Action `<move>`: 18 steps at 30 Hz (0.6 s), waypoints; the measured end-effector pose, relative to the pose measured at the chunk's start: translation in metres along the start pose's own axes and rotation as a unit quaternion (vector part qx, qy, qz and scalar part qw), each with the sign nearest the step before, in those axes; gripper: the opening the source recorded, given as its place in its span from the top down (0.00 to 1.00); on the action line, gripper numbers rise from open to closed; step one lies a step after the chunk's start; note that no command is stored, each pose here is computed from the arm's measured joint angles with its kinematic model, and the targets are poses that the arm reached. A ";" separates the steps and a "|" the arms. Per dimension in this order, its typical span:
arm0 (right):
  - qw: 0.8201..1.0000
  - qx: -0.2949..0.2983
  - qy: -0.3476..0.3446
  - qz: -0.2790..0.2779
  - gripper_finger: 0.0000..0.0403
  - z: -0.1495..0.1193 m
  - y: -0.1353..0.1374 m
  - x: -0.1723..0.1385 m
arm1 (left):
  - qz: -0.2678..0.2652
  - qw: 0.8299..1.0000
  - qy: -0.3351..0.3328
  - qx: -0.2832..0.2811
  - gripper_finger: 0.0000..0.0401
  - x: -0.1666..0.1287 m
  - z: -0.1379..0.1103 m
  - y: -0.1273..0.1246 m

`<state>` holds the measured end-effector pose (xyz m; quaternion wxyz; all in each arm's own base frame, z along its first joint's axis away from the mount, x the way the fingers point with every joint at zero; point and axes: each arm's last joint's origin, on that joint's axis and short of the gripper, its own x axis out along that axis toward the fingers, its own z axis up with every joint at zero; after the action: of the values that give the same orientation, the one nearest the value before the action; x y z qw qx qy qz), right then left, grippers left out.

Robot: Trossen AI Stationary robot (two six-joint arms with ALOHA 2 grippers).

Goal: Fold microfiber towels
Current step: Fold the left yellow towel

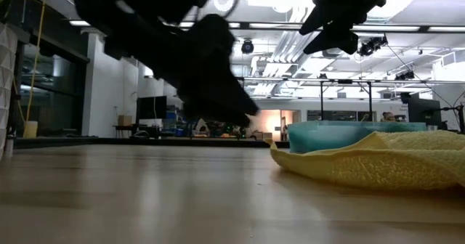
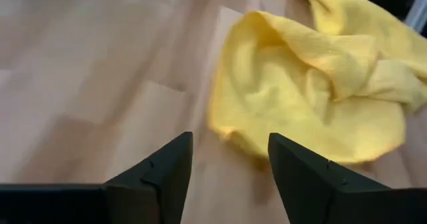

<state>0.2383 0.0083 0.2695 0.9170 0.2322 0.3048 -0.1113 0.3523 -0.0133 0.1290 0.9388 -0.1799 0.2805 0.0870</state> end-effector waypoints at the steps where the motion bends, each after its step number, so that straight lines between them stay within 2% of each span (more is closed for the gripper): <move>1: 1.000 0.000 0.000 0.000 0.48 0.000 0.000 0.000 | -0.007 1.000 0.004 -0.008 0.53 0.007 0.001 -0.003; 7: 1.000 0.002 0.000 0.000 0.48 0.000 0.000 0.000 | -0.029 0.995 0.028 -0.094 0.53 0.035 0.005 -0.012; 14: 1.000 0.002 0.001 0.000 0.48 0.000 0.000 0.000 | 0.003 0.992 0.065 -0.111 0.54 0.041 0.001 -0.007; 18: 1.000 0.002 0.002 -0.001 0.48 0.000 0.000 0.000 | 0.006 0.984 0.084 -0.156 0.55 0.040 0.004 -0.002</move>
<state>0.2380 0.0083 0.2694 0.9159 0.2338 0.3064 -0.1124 0.3875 -0.0114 0.1103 0.8716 -0.3295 0.3426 0.1199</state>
